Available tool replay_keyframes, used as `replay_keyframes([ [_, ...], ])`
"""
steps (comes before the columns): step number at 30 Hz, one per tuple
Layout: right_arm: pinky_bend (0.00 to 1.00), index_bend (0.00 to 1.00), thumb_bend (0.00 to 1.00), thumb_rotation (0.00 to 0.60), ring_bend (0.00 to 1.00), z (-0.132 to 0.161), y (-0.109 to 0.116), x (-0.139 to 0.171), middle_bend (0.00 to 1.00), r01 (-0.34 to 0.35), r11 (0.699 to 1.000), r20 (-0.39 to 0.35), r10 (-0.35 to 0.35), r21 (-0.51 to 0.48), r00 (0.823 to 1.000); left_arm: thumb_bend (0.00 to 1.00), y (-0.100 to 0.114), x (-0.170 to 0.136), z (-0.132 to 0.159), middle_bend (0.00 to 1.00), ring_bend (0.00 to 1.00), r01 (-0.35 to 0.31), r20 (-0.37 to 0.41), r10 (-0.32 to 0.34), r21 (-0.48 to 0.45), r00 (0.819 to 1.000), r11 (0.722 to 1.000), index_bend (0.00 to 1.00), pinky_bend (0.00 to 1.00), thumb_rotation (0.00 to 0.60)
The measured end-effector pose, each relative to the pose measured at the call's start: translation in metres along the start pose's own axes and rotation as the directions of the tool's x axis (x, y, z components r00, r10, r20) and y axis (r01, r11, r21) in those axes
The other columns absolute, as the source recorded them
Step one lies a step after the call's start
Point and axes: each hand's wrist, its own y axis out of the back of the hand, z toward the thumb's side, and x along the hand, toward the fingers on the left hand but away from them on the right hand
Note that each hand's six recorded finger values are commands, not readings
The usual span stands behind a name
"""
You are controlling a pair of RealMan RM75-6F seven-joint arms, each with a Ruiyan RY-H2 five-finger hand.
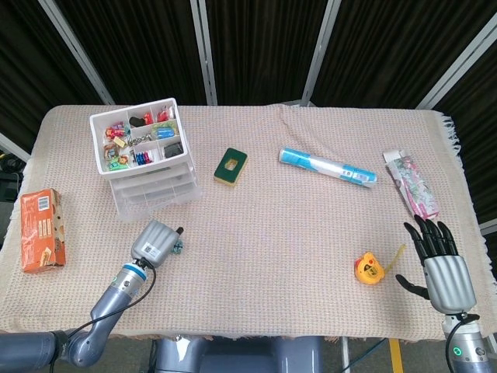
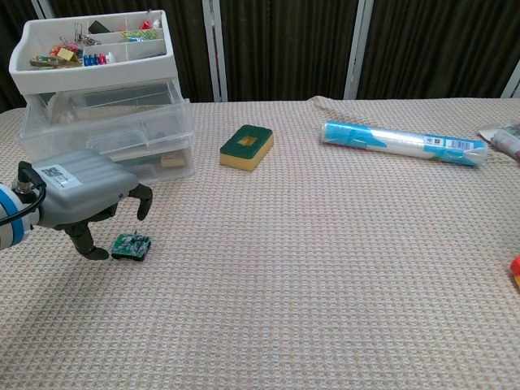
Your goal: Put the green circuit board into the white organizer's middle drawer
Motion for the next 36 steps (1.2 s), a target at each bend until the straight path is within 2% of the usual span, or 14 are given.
replay_keyframes([
  [11,0.00,0.09,0.00,0.600,0.00,0.000,0.000,0.000,0.00,0.001,1.000,0.000,-0.001,-0.001,1.000,0.19,-0.006,0.004,0.004,1.00,0.97,0.012,-0.001,-0.012,0.039,1.000,0.999,0.39,0.81,0.600],
  [21,0.00,0.09,0.00,0.600,0.00,0.000,0.000,0.000,0.00,0.001,1.000,0.000,-0.001,0.000,1.000,0.20,-0.013,0.010,0.007,1.00,0.97,0.029,-0.012,-0.029,0.025,1.000,0.999,0.39,0.81,0.600],
  [23,0.00,0.09,0.00,0.600,0.00,0.000,0.000,0.000,0.00,0.001,1.000,0.001,-0.001,0.000,1.000,0.24,-0.015,0.011,0.007,1.00,0.97,0.035,-0.015,-0.035,0.021,0.999,0.999,0.40,0.81,0.600],
  [26,0.00,0.09,0.00,0.600,0.00,0.000,0.000,0.000,0.00,0.000,1.000,0.001,0.000,0.000,1.000,0.38,-0.019,0.012,0.008,1.00,0.97,0.046,-0.019,-0.046,0.018,0.999,0.999,0.44,0.81,0.600],
  [29,0.00,0.09,0.00,0.600,0.00,0.000,0.000,0.000,0.00,0.000,1.000,0.001,0.000,0.000,1.000,0.47,-0.022,0.012,0.008,1.00,0.97,0.056,-0.020,-0.055,0.013,0.998,0.998,0.48,0.81,0.600],
  [36,0.00,0.09,0.00,0.600,0.00,0.000,0.000,0.000,0.00,0.002,1.000,0.001,-0.002,0.000,1.000,0.50,-0.025,0.012,0.010,1.00,0.97,0.058,-0.016,-0.058,0.004,0.998,0.998,0.56,0.81,0.600],
])
